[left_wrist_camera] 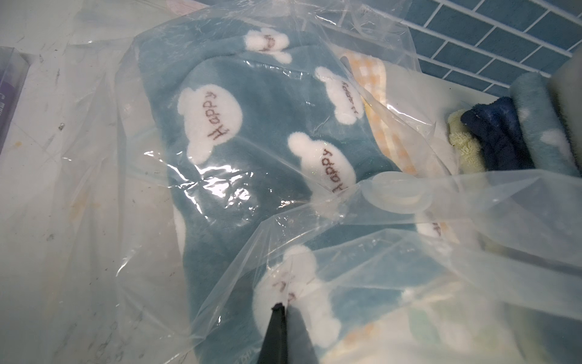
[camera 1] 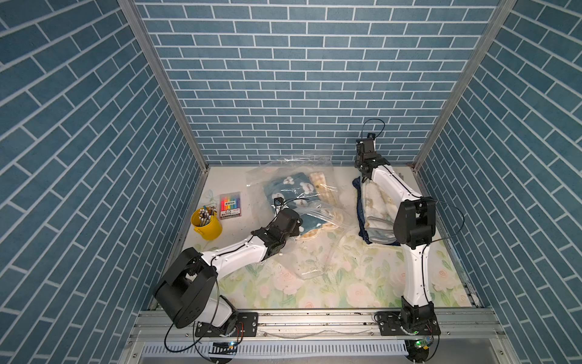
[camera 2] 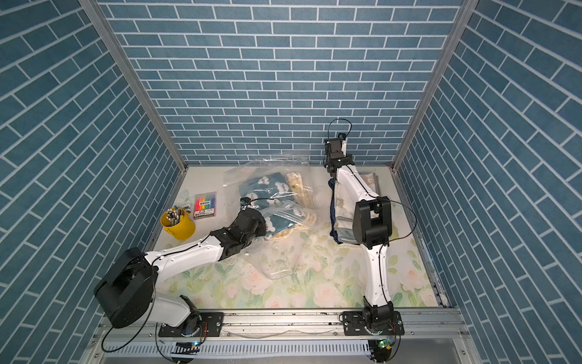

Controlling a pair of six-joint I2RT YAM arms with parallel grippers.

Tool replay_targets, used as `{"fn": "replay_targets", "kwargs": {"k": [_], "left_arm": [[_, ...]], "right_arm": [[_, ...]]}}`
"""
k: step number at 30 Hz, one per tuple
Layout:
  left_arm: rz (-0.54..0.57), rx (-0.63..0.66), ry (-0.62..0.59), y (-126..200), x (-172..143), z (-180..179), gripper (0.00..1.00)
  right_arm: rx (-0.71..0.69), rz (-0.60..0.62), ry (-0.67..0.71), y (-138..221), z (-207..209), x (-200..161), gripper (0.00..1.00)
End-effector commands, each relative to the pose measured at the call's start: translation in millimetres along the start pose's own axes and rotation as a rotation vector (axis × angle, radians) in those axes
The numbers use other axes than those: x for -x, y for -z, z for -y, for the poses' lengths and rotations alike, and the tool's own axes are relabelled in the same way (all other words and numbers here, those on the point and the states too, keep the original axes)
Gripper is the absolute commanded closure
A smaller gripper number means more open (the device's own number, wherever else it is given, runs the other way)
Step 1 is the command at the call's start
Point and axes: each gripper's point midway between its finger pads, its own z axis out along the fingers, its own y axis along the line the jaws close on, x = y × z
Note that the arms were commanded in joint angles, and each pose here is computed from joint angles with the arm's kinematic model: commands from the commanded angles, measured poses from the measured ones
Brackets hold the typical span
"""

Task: Take the blanket out of the vacuum bag
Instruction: Place the blanket at the center of the board.

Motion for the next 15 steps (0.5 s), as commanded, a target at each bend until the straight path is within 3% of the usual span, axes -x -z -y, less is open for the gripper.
{"fn": "replay_targets", "kwargs": {"k": [1,3,5,10,15], "left_arm": [[-0.026,0.018,-0.019,-3,-4,-4,1.00],[-0.039,0.005,-0.018,-4,-7,-3,1.00],[-0.049,-0.009,-0.016,-4,-11,-1,1.00],[-0.035,-0.013,-0.016,4,-5,-2,1.00],[-0.009,-0.020,-0.013,12,3,-2,1.00]], "right_arm": [[0.013,-0.105,0.024,-17,-8,-36,0.78],[0.029,-0.149,0.033,-21,-12,-52,0.52],[0.042,-0.182,0.039,-20,-14,-61,0.42],[0.066,-0.131,-0.002,13,0,-33,0.34],[0.118,-0.033,-0.057,76,24,23,0.31]]}}
